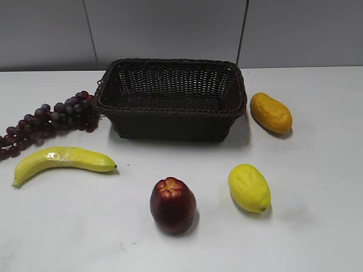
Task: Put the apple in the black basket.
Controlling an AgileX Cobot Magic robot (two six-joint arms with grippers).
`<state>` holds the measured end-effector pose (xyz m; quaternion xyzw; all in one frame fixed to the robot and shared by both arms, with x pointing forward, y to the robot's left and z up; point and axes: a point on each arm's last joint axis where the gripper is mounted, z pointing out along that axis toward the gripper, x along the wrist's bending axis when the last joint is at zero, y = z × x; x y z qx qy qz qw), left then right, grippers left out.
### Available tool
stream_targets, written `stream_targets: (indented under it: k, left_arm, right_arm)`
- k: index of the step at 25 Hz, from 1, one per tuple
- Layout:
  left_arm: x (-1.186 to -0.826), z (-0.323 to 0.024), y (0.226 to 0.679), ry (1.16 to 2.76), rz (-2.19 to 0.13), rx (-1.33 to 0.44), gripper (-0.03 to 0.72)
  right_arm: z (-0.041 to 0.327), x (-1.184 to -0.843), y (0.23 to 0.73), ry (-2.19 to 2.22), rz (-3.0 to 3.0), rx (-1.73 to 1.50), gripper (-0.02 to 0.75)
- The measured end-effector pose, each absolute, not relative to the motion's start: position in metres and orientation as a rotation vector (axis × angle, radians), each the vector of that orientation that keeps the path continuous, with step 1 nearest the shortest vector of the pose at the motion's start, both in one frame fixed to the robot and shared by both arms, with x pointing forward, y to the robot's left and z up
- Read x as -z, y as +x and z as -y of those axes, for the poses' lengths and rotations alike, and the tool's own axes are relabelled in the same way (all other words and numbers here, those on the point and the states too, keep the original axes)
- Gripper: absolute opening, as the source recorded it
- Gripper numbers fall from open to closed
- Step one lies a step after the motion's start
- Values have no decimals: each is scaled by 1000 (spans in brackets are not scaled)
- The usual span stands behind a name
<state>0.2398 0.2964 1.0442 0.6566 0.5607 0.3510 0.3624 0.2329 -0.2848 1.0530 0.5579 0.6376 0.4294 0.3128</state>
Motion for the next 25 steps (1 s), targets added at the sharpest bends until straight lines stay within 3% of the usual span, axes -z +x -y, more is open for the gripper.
stream_targets:
  k: [16,25]
  left_arm:
    - [-1044,-296,240,1691,-1444,-904,507]
    - [-1044,-296,240,1691,-1444,-904,505]
  right_arm:
    - [285,-1053,234,1477,-1686,-1128,591]
    - [283,-1075,265,1591,-1790,-1032,591]
